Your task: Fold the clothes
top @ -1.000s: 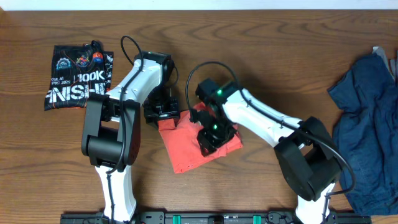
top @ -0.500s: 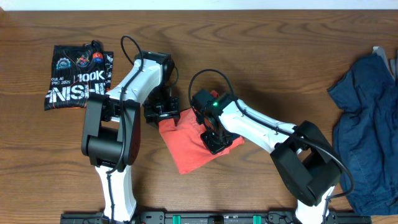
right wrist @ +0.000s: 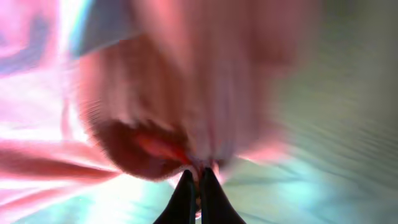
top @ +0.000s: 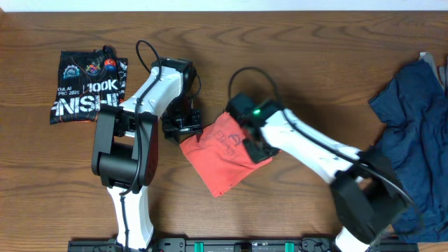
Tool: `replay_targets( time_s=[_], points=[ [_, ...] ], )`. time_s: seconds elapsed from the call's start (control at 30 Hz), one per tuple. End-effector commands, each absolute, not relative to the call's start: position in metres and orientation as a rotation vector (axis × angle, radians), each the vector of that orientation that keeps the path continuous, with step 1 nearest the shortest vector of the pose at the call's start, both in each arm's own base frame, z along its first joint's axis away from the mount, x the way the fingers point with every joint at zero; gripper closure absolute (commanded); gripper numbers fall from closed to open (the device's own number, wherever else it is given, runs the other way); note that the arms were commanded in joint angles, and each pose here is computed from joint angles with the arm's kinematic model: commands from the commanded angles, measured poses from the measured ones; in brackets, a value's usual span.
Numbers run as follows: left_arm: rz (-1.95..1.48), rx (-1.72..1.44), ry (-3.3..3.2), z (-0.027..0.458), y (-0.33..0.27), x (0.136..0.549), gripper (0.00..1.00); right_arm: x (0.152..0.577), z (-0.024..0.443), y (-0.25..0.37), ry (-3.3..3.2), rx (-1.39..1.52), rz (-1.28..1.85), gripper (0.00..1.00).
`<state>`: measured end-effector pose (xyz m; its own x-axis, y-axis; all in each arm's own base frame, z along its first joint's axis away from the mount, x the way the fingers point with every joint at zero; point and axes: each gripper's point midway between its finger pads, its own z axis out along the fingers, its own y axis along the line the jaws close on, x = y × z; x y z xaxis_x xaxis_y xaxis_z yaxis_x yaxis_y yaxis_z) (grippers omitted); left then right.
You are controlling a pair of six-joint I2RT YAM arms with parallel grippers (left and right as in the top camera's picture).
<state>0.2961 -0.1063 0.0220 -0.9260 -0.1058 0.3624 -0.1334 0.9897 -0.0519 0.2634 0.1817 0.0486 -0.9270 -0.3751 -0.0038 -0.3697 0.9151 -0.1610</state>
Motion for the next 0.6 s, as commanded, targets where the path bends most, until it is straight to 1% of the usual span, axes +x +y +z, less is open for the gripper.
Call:
replay_targets(
  time_s=[0.0,0.07,0.13,0.17,0.2,0.23,0.27,0.37,0.43,0.5,0.57],
  points=[
    [0.088,0.181,-2.761,0.021,-0.105,0.294,0.41,0.299,0.075,0.138,2.905,-0.355,-0.434,0.99],
    [0.088,0.181,-2.761,0.021,-0.105,0.294,0.41,0.310,0.078,0.122,2.889,-0.275,-0.451,0.96],
    [0.089,0.180,-2.763,0.021,-0.105,0.295,0.40,0.318,0.077,0.108,2.898,-0.202,-0.454,0.90],
    [0.093,0.174,-2.770,0.022,-0.105,0.297,0.41,0.319,0.076,0.100,2.910,-0.170,-0.457,0.80],
    [0.103,0.156,-2.783,0.025,-0.105,0.301,0.40,0.318,0.076,0.093,2.928,-0.141,-0.457,0.68],
    [0.112,0.152,-2.798,0.029,-0.105,0.306,0.40,0.317,0.075,0.090,2.942,-0.128,-0.453,0.64],
    [0.123,0.161,-2.817,0.034,-0.104,0.312,0.37,0.315,0.074,0.086,2.963,-0.113,-0.444,0.63],
    [0.180,0.190,-2.924,0.056,-0.102,0.342,0.34,0.308,0.072,0.079,3.012,-0.076,-0.423,0.64],
    [0.242,0.176,-3.012,0.071,-0.105,0.364,0.28,0.305,0.071,0.077,3.036,-0.057,-0.407,0.64],
    [0.424,0.043,-3.076,0.083,-0.123,0.383,0.20,0.304,0.071,0.077,3.047,-0.039,-0.391,0.64],
    [0.637,-0.110,-3.088,0.090,-0.146,0.393,0.12,0.303,0.070,0.081,3.055,-0.037,-0.362,0.64]
  ],
)
